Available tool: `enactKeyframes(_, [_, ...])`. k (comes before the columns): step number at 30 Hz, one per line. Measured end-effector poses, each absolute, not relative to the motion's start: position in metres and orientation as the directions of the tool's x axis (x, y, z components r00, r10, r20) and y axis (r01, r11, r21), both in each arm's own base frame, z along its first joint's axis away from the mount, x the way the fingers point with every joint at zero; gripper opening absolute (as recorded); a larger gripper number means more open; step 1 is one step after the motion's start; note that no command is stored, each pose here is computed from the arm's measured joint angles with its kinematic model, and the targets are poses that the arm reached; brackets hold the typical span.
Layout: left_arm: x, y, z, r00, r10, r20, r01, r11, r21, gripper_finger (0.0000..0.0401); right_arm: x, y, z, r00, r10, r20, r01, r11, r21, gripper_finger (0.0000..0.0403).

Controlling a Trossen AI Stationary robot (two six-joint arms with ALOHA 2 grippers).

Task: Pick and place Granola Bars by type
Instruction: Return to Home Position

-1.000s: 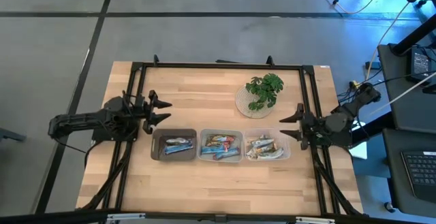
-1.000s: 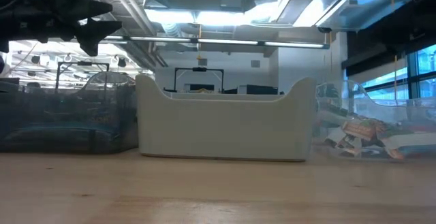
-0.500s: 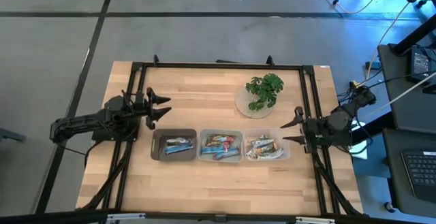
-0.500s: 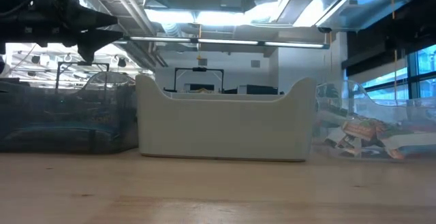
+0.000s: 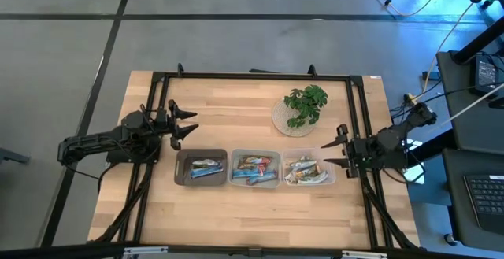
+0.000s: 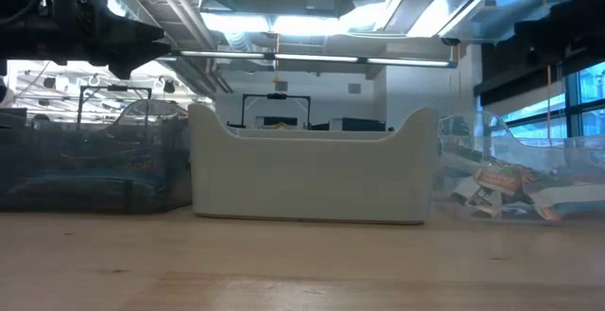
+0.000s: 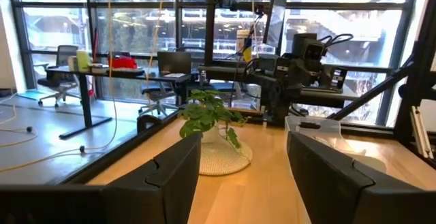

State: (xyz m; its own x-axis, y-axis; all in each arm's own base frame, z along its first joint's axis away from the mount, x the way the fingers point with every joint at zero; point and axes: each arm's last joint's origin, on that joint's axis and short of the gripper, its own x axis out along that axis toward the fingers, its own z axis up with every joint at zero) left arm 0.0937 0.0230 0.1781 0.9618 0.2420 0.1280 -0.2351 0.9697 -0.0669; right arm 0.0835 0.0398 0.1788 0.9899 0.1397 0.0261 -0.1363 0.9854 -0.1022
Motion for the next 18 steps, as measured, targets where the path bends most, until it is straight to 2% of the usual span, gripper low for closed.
enactKeyframes(7, [0.0937, 0.023, 0.1782, 0.962, 0.242, 0.128, -0.235, 0.97, -0.065, 0.0212, 0.0861, 0.0352, 0.1777, 0.994, 0.101, 0.031, -0.096, 0.989, -0.116, 0.0206])
enactKeyframes(14, [0.0937, 0.023, 0.1782, 0.962, 0.242, 0.129, -0.235, 0.97, -0.065, 0.0212, 0.0875, 0.0359, 0.1796, 0.969, 0.238, 0.069, -0.227, 0.964, -0.142, 0.0206])
enactKeyframes(18, [0.0937, 0.023, 0.1782, 0.962, 0.242, 0.129, -0.235, 0.97, -0.065, 0.0212, 0.0903, 0.0346, 0.1727, 0.971, 0.227, 0.078, -0.217, 0.968, -0.123, 0.0206])
